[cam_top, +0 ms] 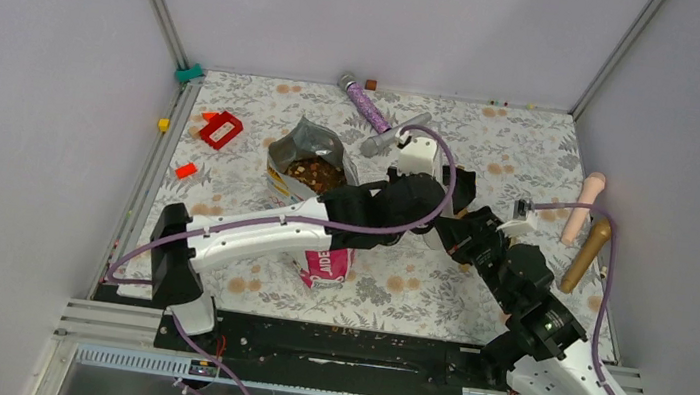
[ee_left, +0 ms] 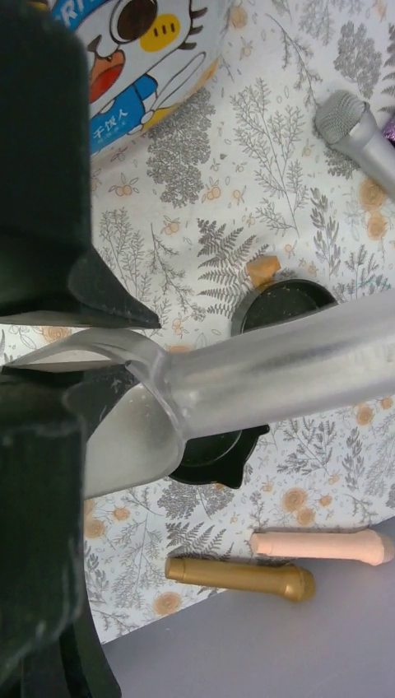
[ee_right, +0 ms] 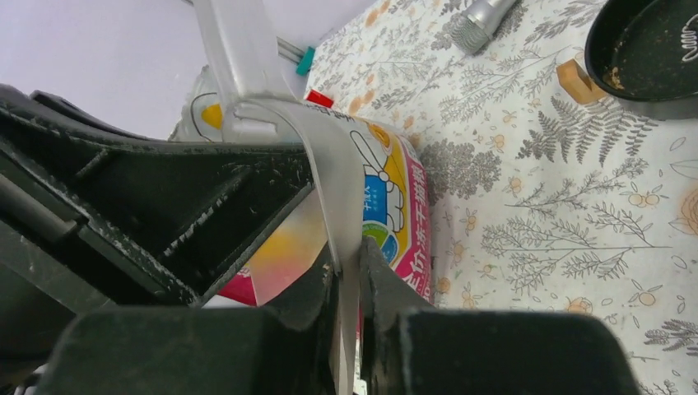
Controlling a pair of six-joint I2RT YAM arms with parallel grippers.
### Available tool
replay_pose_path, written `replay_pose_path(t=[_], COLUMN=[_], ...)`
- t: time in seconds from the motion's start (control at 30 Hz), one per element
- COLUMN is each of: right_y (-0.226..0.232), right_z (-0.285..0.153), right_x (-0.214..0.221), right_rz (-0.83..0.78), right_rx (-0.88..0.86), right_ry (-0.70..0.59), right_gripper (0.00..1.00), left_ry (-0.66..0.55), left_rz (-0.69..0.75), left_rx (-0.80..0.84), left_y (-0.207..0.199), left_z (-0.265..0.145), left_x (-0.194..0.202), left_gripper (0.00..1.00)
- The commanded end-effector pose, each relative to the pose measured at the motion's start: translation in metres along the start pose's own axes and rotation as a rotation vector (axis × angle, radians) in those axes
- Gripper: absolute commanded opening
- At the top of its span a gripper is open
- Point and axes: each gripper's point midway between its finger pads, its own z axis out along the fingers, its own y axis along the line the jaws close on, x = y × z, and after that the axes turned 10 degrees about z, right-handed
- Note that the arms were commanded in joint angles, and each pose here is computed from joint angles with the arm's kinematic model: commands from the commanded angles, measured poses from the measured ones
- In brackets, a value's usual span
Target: Serve the pet food
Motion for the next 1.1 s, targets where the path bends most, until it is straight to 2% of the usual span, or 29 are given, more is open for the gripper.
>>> replay_pose_path(t=[0.0, 0.07, 0.13, 0.27, 0.3, 0.33, 0.47, 0.63, 0.83, 0.93, 1.03, 1.07], right_y=[0.035, 0.036, 0.036, 0.039, 0.037, 0.038, 0.030, 0.000, -0.025, -0.018, 0.001, 0.008], right_z=[-0.002, -0.003, -0.007, -0.015, -0.020, -0.025, -0.047, -0.058, -0.066, -0.079, -0.100, -0.108], right_x=[0.001, 0.002, 0.006, 0.015, 0.022, 0.028, 0.045, 0.046, 0.078, 0.090, 0.098, 0.100], right_rz=[0.015, 0.006, -0.037, -0.158, -0.190, -0.224, -0.344, -0.438, -0.439, -0.424, -0.410, -0.405], right_rx=[-0.126, -0.135, -0.156, -0.260, -0.289, -0.326, -0.390, -0.236, -0.164, -0.209, -0.315, -0.356], right_ry=[0.033, 0.040, 0.057, 0.083, 0.107, 0.133, 0.223, 0.287, 0.499, 0.593, 0.679, 0.702], right_gripper=[0.14, 0.21, 0.34, 0.87, 0.95, 0.99, 1.00, 1.00, 0.99, 0.99, 1.00, 0.99], left_ry=[-0.013, -0.020, -0.023, -0.001, 0.004, 0.012, 0.049, 0.151, 0.280, 0.321, 0.411, 0.425], left_rz=[0.015, 0.050, 0.113, 0.204, 0.221, 0.238, 0.311, 0.410, 0.618, 0.714, 0.811, 0.832], left_rx=[0.043, 0.046, 0.073, 0.107, 0.116, 0.133, 0.235, 0.418, 0.619, 0.609, 0.757, 0.758], left_y=[-0.010, -0.008, -0.008, 0.002, 0.006, 0.010, 0.022, 0.029, 0.045, 0.056, 0.052, 0.054], left_z=[0.002, 0.000, -0.006, -0.026, -0.033, -0.039, -0.066, -0.103, -0.141, -0.144, -0.163, -0.164], left_x=[-0.010, -0.014, -0.018, -0.021, -0.020, -0.017, 0.003, 0.040, 0.100, 0.118, 0.148, 0.153], left_gripper=[0.00, 0.00, 0.00, 0.00, 0.00, 0.00, 0.00, 0.00, 0.00, 0.00, 0.00, 0.00])
